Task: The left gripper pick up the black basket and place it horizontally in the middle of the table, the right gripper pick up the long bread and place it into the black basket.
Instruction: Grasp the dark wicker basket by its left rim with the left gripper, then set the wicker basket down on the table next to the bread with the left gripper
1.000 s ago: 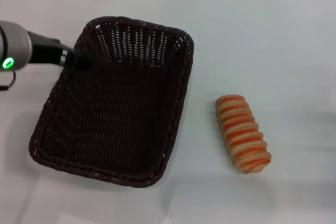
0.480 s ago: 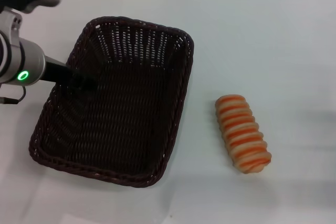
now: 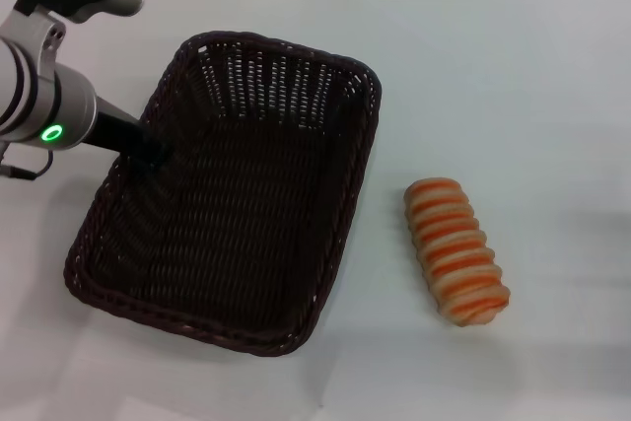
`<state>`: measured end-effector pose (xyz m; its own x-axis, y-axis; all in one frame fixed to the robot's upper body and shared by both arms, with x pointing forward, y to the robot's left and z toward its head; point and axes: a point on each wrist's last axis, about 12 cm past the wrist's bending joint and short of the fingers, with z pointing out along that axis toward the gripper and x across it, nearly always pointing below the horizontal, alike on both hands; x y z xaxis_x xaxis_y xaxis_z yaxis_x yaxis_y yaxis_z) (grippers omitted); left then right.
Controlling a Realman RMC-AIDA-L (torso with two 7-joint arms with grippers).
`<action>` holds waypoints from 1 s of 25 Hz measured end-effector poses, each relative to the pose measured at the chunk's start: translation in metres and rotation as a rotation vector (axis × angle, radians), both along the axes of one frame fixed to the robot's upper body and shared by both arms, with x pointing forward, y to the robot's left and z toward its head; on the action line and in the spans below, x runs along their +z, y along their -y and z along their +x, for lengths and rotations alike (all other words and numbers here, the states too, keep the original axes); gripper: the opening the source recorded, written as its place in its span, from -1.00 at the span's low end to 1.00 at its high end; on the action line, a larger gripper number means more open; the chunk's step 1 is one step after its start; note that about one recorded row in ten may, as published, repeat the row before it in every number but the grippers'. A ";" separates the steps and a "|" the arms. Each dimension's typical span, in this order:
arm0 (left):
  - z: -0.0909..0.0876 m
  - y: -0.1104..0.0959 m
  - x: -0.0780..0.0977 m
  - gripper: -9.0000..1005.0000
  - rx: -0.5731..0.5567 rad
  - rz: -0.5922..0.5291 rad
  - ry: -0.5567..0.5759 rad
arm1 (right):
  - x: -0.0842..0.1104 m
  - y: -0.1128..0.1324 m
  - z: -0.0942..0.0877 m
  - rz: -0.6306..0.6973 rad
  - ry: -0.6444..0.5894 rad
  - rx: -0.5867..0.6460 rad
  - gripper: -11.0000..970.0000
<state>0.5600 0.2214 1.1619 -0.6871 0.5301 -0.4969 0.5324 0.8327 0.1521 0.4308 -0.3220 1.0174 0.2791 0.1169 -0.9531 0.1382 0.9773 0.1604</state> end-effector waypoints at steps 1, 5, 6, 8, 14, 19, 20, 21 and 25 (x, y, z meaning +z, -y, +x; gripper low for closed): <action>0.002 0.000 0.000 -0.10 -0.013 0.009 -0.001 | 0.000 0.000 0.000 0.000 0.000 0.000 0.75; 0.021 -0.008 0.000 -0.35 -0.076 0.046 -0.013 | 0.001 -0.001 0.000 -0.001 0.009 0.003 0.75; 0.021 -0.008 0.000 -0.42 -0.076 0.046 -0.013 | 0.001 0.000 -0.001 -0.003 0.013 0.002 0.75; 0.031 -0.014 0.004 -0.48 -0.094 0.058 -0.008 | 0.002 0.000 -0.002 -0.004 0.021 0.002 0.75; 0.046 -0.015 0.023 -0.49 -0.238 -0.026 -0.002 | 0.003 0.000 -0.003 -0.004 0.032 0.001 0.75; 0.053 -0.010 0.040 -0.50 -0.441 -0.187 -0.011 | 0.004 -0.001 -0.003 -0.004 0.039 0.000 0.75; 0.059 -0.008 0.045 -0.51 -0.488 -0.207 -0.019 | 0.005 -0.001 -0.004 -0.005 0.044 0.000 0.75; 0.059 -0.008 0.045 -0.52 -0.488 -0.207 -0.019 | 0.005 -0.001 -0.004 -0.005 0.044 0.000 0.75; 0.072 0.001 0.046 -0.56 -0.579 -0.213 -0.065 | 0.005 -0.002 -0.004 -0.003 0.048 0.002 0.75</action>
